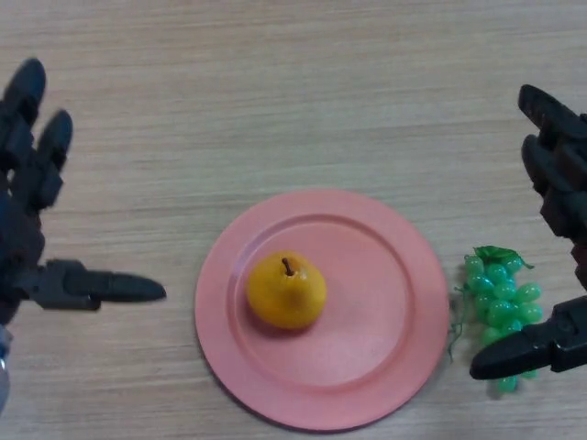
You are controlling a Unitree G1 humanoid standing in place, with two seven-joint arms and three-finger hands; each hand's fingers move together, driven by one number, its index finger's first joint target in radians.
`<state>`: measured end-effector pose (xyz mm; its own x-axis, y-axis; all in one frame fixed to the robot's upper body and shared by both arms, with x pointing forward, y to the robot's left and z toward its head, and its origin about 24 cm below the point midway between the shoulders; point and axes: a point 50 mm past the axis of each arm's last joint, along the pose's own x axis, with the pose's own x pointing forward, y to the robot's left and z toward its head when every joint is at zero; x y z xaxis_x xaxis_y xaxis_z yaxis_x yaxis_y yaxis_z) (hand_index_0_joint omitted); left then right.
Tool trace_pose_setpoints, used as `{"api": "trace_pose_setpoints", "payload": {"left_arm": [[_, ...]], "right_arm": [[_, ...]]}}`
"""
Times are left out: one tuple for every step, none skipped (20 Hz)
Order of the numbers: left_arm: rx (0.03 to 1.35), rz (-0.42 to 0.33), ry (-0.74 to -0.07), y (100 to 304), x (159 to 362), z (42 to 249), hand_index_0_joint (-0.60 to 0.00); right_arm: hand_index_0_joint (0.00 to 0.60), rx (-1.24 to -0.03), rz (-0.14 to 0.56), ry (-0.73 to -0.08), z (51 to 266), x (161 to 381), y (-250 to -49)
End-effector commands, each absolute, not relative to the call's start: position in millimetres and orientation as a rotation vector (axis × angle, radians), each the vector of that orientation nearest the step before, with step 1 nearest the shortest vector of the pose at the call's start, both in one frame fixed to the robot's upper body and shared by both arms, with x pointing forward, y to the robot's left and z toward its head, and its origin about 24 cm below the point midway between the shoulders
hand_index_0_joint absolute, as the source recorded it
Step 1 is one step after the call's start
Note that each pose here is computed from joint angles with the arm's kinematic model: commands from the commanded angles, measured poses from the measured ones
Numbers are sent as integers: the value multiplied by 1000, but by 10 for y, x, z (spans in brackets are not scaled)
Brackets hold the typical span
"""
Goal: Pick up the yellow pear and place it on the plate
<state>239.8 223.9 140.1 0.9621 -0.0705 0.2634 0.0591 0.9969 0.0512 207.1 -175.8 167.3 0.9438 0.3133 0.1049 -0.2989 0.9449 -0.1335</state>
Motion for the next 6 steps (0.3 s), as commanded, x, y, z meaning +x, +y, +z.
{"api": "trace_pose_setpoints", "payload": {"left_arm": [[80, -40, -488, 2302, 2273, 1779, 0], [99, -50, -475, 2286, 2260, 1795, 0], [107, -54, -469, 2278, 2255, 1796, 0], [100, -59, -464, 2271, 2257, 1804, 0], [95, -57, -471, 2268, 2265, 1809, 0], [95, -52, -480, 2276, 2268, 1834, 0]], "right_arm": [[0, -150, 330, -352, 1969, 1999, -1784], [0, -159, 334, -353, 1967, 2004, -1791], [0, -157, 333, -353, 1960, 2006, -1801], [0, -157, 319, -372, 1974, 2017, -1814], [0, -155, 316, -376, 1979, 2016, -1820], [0, -151, 312, -380, 1983, 2008, -1823]]}}
